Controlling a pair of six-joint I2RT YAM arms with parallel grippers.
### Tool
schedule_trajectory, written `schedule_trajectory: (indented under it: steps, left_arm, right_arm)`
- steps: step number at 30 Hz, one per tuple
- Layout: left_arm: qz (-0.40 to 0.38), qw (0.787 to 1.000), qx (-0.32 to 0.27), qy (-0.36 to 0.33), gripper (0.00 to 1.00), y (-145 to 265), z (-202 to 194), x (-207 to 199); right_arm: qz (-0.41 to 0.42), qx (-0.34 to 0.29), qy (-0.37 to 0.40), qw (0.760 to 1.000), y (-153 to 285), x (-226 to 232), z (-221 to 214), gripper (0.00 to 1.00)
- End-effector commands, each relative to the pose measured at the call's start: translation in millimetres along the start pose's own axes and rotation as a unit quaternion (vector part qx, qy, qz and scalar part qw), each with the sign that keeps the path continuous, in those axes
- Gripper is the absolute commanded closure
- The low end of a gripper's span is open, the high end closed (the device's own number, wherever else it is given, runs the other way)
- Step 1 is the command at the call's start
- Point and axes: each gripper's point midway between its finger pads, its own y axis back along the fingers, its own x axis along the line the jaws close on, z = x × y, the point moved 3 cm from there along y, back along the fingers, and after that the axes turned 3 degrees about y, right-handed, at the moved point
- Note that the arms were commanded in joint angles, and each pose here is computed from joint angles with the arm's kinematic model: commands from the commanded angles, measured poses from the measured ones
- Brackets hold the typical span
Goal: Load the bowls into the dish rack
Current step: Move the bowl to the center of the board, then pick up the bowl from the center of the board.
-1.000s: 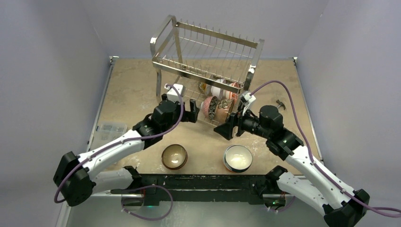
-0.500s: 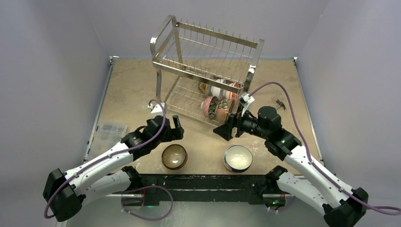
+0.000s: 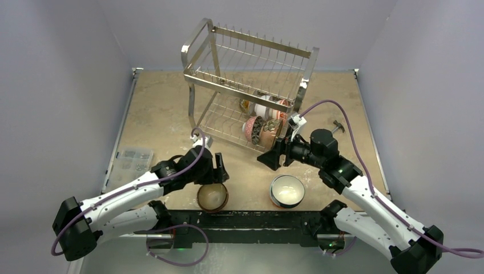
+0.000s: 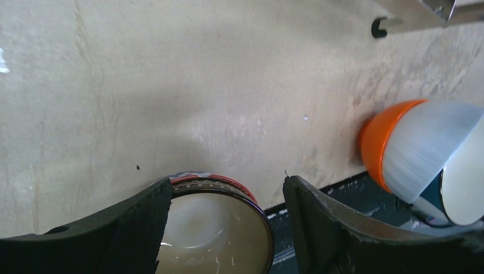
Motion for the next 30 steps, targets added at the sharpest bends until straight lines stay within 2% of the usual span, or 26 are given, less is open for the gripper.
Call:
schedule_trajectory:
  steps: [1,7,13,22,30]
  left_arm:
    - [-0.004,0.999,0.049,-0.012,0.30,9.0,-13.1,-13.4]
    - [0.021,0.997,0.052,-0.049,0.28,18.9,-12.9,-13.4]
    - [0.003,0.997,0.048,-0.060,0.27,32.2,-7.0,-23.8]
    - [0.004,0.992,0.110,-0.055,0.31,36.9,-31.3,-32.1]
    - [0.028,0.984,0.157,-0.080,0.38,10.7,-62.4,-35.6]
  right_arm:
    - [0.010,-0.013,0.003,1.000,-1.5,2.4,4.3,0.09]
    - [0.009,-0.015,0.002,1.000,-0.8,2.8,5.6,0.09]
    - [0.007,-0.008,0.000,1.000,-3.6,0.5,3.0,0.08]
    - [0.004,-0.007,-0.004,1.000,-4.8,-1.0,1.2,0.09]
    - [0.007,-0.006,-0.005,1.000,-5.1,-0.6,0.4,0.09]
